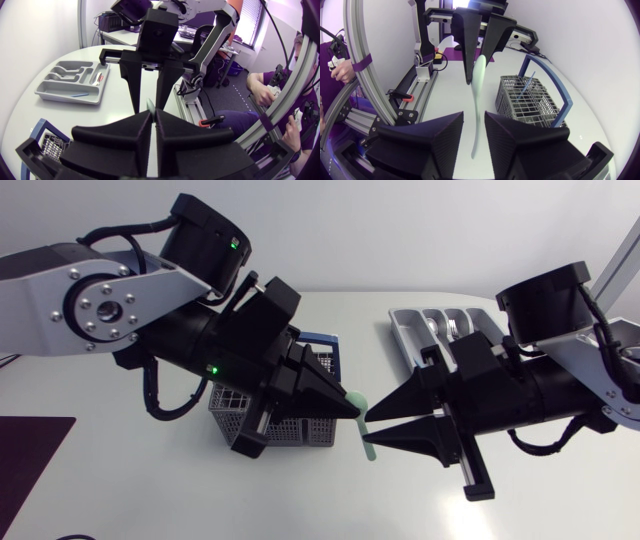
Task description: Unload the cutlery basket into the drawer organizer.
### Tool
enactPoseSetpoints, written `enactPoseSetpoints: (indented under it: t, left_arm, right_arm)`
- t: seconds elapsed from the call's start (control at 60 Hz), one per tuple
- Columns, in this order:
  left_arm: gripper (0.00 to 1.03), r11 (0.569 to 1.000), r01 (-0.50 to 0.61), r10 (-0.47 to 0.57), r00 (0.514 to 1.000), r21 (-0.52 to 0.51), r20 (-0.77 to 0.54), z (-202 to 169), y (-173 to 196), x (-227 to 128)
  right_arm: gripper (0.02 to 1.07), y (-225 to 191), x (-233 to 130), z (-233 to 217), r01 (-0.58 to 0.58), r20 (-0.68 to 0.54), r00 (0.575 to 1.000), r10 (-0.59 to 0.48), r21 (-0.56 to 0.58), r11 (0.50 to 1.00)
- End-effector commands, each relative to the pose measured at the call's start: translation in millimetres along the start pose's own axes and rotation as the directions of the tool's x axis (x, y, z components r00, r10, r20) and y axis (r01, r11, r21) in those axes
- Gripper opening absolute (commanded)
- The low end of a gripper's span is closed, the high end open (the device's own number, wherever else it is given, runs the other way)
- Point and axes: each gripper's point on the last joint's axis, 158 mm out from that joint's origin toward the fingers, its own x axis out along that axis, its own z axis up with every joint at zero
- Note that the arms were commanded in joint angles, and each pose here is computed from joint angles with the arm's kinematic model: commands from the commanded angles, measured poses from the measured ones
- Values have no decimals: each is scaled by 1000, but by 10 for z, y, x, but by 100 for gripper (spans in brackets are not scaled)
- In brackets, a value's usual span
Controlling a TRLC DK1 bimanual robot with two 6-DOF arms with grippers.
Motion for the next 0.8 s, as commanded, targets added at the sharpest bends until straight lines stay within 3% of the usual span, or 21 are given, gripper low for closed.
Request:
enactPoseSetpoints:
  t: [0.0,0.067,0.467,0.55,0.617,0.667,0.733,0.783]
  left_arm:
    - [9,999,21,-22,1000,29,11,77,-8,17]
    - [9,999,25,-25,1000,27,10,76,-18,20]
    - [10,999,33,-33,999,20,11,80,-14,42]
    - [33,1000,19,-20,1000,11,16,103,38,9]
    - [70,1000,-7,7,1000,-4,27,132,118,-66]
    - [88,1000,-29,29,999,-11,38,169,153,-145]
    - [97,997,-74,76,995,-32,58,216,238,-304]
    - [98,993,-108,112,991,-47,71,242,299,-420]
  right_arm:
    - [22,31,12,52,-11,13,1000,10,2,1000]
    - [15,41,17,55,-13,13,1000,13,0,1000]
    - [8,125,50,-8,-24,3,1000,25,-7,1000]
    - [8,133,39,-13,-16,6,1000,16,-12,1000]
    - [8,131,26,-18,-8,5,1000,8,-16,1000]
    - [8,112,-3,-31,6,3,1000,-6,-16,1000]
    - [8,93,-42,-62,23,-1,1000,-23,-13,1000]
    - [8,48,-94,-113,45,-11,999,-45,-10,999]
